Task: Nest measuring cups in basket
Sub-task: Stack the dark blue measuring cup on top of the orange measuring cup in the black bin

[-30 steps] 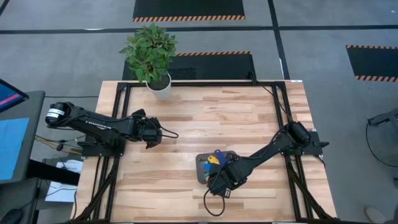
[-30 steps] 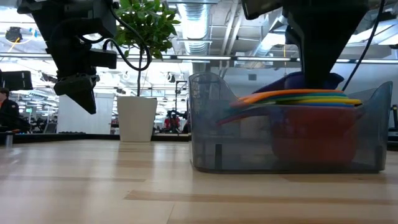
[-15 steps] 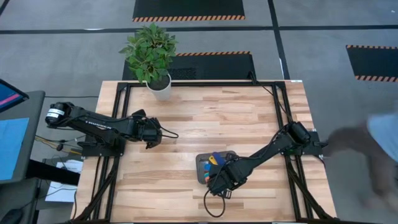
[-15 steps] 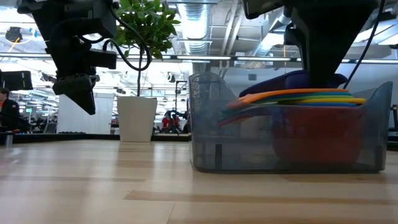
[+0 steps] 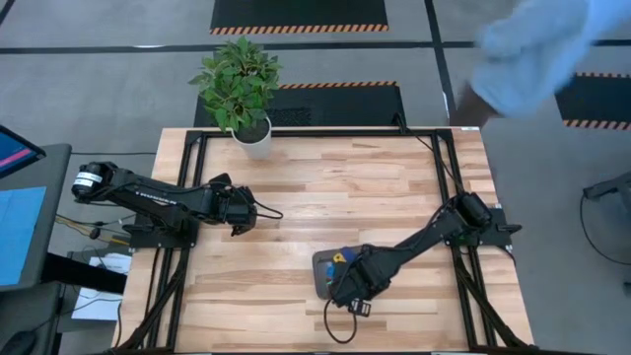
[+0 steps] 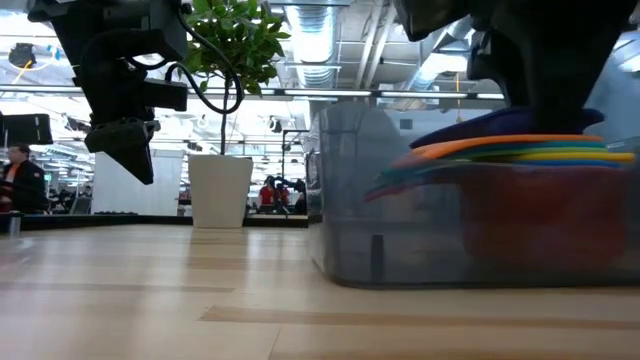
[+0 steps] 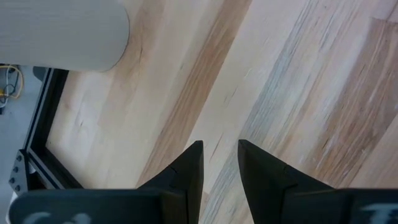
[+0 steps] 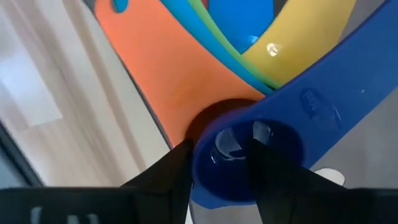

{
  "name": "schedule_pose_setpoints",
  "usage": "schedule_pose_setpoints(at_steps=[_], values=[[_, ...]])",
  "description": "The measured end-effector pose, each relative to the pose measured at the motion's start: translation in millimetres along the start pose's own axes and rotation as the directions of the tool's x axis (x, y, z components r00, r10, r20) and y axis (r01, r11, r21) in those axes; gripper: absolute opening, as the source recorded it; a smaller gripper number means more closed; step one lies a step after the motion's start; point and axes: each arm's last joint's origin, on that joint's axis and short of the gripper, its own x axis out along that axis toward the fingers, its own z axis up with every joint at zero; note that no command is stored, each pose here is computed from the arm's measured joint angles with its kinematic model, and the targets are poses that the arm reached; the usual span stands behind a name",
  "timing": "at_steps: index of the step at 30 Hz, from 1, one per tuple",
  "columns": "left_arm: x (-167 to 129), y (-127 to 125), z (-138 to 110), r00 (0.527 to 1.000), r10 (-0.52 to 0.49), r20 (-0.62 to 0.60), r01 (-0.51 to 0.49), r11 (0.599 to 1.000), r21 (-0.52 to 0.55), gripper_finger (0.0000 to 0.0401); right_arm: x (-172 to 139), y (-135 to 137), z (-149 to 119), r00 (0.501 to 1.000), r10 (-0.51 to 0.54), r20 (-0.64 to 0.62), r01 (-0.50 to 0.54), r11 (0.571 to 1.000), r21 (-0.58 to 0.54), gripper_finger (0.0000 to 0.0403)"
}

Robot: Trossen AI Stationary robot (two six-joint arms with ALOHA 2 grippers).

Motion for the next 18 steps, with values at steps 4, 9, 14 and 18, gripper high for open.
schedule_pose_setpoints(at_steps=[4, 9, 14, 18], values=[[0, 0, 0, 1.000, 0.000, 0.000, 0.000, 1.000, 0.000, 0.0092, -1, -4, 4, 0.998, 0.042, -0.040, -0.041, 0.999, 0.017, 0.0175], [0, 0, 0, 1.000, 0.000, 0.000, 0.000, 1.000, 0.000, 0.0092, -11, -5, 10, 0.997, 0.071, -0.026, -0.071, 0.997, -0.007, 0.0167], [0, 0, 0, 1.000, 0.001, 0.000, -0.001, 1.000, 0.000, 0.0092, -22, -1, 12, 0.996, 0.093, 0.005, -0.093, 0.995, -0.023, 0.0156], [0, 0, 0, 1.000, 0.001, 0.000, -0.001, 1.000, 0.000, 0.0092, -26, 3, 8, 0.996, 0.085, 0.004, -0.085, 0.996, -0.037, 0.0150]])
